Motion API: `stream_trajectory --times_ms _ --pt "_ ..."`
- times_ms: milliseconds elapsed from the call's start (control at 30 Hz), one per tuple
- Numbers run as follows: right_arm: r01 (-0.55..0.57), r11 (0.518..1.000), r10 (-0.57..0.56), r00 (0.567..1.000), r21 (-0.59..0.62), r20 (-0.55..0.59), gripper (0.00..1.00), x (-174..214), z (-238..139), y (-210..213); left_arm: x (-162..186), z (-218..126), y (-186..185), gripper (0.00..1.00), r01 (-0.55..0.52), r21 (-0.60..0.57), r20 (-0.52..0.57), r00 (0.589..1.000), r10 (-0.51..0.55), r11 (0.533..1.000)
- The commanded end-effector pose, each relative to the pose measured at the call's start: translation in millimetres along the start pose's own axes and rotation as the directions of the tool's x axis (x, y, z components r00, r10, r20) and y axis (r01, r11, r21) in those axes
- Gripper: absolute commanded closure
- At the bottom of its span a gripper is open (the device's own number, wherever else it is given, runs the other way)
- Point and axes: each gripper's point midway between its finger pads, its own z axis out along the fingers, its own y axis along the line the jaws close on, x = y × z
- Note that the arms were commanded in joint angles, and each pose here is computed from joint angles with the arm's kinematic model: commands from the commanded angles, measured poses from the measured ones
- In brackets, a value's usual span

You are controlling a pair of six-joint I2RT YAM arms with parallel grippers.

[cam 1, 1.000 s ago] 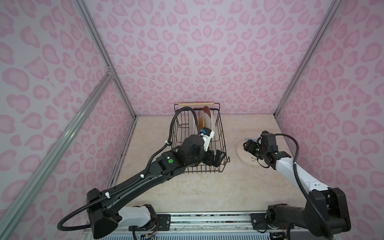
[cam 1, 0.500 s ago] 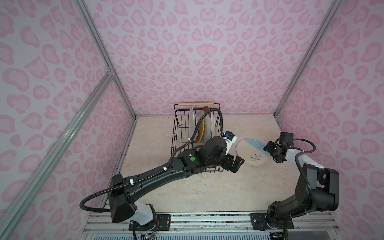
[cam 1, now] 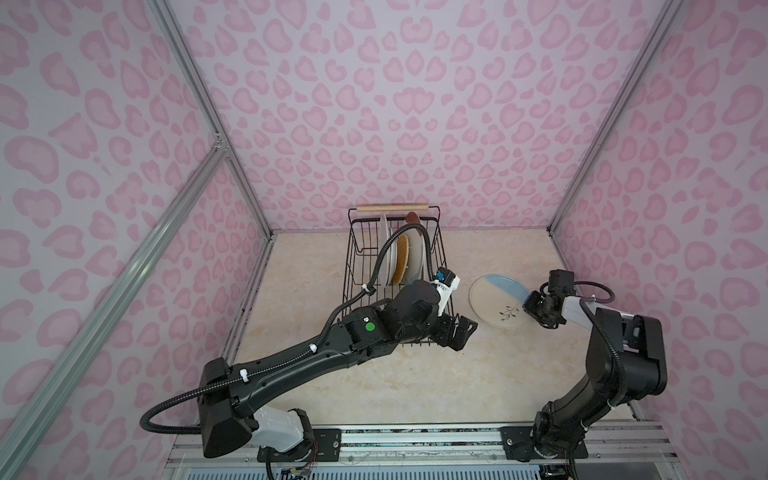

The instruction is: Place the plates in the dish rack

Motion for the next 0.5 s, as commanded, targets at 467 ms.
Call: stream_trajectory --times_ms 467 --pt "-0.074 0.989 0.057 0.990 -0.125 -0.133 1.00 57 -23 4 -1 -14 8 0.00 0.023 -0.010 0.064 0.998 -0.022 1.000"
